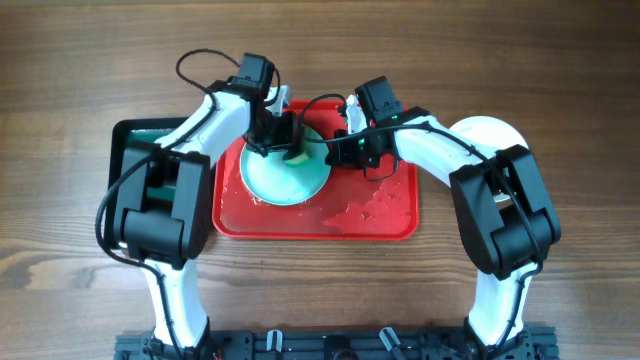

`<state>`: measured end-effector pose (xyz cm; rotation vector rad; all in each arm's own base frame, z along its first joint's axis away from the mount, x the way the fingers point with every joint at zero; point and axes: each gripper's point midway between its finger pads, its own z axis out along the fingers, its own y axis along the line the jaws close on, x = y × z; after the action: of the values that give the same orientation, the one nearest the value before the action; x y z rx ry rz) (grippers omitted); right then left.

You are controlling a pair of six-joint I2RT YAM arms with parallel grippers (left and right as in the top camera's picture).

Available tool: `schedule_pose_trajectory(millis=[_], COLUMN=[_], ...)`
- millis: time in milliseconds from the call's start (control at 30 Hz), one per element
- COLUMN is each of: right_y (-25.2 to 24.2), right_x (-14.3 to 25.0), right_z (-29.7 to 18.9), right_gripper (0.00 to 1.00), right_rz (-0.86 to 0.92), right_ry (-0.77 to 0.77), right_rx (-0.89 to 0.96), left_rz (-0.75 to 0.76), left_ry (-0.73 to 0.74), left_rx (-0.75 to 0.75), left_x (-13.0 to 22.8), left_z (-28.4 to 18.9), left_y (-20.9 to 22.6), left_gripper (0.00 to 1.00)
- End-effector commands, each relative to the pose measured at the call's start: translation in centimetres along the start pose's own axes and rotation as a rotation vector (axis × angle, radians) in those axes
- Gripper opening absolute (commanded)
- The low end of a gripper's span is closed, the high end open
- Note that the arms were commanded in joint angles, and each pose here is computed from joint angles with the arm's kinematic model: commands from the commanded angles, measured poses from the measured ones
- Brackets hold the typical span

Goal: Clean dirty plates on tray and stack at the side

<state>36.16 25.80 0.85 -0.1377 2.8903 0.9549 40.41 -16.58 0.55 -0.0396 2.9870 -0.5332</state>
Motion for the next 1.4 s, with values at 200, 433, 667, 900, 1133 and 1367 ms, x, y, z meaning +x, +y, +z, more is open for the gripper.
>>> schedule_pose_trajectory(millis=[200, 433, 667, 900, 1133, 1367], right_y=[-1.1, -1.1, -1.1, -1.1, -1.0, -1.1], right_x=[0.9, 0.9, 0.9, 0.9, 0.8, 0.9], right_z=[0.8, 0.8, 0.8, 0.8, 0.8, 0.8], right_gripper=[0.04, 0.05, 0.04, 0.04, 0.04, 0.04], right_rz=[0.017, 0.018, 0.018, 0.018, 0.016, 0.018], right_ry=[0.031, 0.031, 0.03, 0.031, 0.028, 0.03], right_rx=[0.024, 0.024, 0.024, 0.024, 0.022, 0.024], left_rz=[-0.336, 0.007, 0.08, -0.148, -0.194, -0.204], left_ry=[0.06, 0.4, 0.226, -0.043, -0.114, -0.169], left_rx=[-0.595, 0.167, 0.257, -0.085, -0.764, -0.746], left_x=[4.6, 9.1, 5.0, -1.0, -0.7, -4.0], left_z=[-2.4, -1.2, -0.2, 0.8, -6.4, -12.7], left_y=[10.9, -1.0, -2.8, 2.5, 12.3, 9.5], left_gripper=[0.04, 0.04, 0.04, 0.04, 0.04, 0.04])
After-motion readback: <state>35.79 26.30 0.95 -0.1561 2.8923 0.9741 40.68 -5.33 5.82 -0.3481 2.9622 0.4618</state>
